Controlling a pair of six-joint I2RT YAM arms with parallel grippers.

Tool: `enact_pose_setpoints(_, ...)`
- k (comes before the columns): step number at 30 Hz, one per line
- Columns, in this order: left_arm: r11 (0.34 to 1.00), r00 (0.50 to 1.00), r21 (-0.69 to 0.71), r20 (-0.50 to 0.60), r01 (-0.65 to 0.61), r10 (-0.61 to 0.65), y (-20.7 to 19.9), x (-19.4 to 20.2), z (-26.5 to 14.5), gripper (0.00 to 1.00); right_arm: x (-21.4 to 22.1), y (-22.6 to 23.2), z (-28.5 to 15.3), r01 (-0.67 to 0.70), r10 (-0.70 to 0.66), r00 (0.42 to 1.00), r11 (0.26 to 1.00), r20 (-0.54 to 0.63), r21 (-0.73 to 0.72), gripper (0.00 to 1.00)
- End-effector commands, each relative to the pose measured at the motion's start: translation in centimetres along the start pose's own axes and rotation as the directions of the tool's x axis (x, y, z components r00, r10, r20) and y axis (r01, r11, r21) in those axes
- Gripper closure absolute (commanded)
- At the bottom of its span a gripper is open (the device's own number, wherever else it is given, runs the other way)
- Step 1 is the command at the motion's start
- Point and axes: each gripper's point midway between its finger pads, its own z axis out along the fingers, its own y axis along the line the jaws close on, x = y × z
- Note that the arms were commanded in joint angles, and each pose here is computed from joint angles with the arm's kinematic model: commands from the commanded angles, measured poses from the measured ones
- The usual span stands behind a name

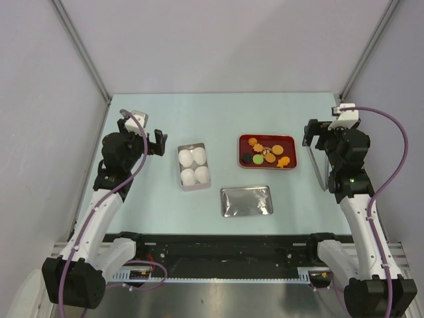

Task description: Pack the cookies

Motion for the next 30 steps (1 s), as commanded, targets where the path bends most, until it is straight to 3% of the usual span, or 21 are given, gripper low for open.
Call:
enact_pose_setpoints(1, 1.000, 0.997, 0.019, 0.073, -0.005, 0.003, -0.4, -2.7, 0.0, 0.00, -1.7, -0.6, -0.3, 0.022, -0.023, 0.998, 0.999, 0.060, 0.024, 0.00)
enact_pose_setpoints(10, 1.000, 0.997, 0.016, 0.072, -0.009, 0.008, -0.3, -2.8, -0.1, 0.00, -1.3, -0.8, -0.2, 0.029, -0.031, 0.998, 0.999, 0.046, 0.025, 0.00)
enact_pose_setpoints(16, 1.000, 0.997, 0.017, 0.072, -0.015, 0.014, -0.3, -2.9, -0.1, 0.00, 0.6, -2.2, 1.1, 0.030, -0.027, 0.999, 0.997, -0.037, 0.067, 0.00)
enact_pose_setpoints(22, 1.000, 0.997, 0.015, 0.073, -0.020, 0.019, -0.2, -3.1, -0.1, 0.00, 5.7, -5.9, 3.3, -0.021, 0.049, 0.966, 0.993, -0.254, 0.114, 0.00)
enact_pose_setpoints(30, 1.000, 0.997, 0.015, 0.069, -0.027, 0.026, -0.1, -3.2, 0.1, 0.00, 13.9, -8.3, 4.2, 0.025, 0.039, 0.849, 0.993, -0.526, 0.115, 0.00)
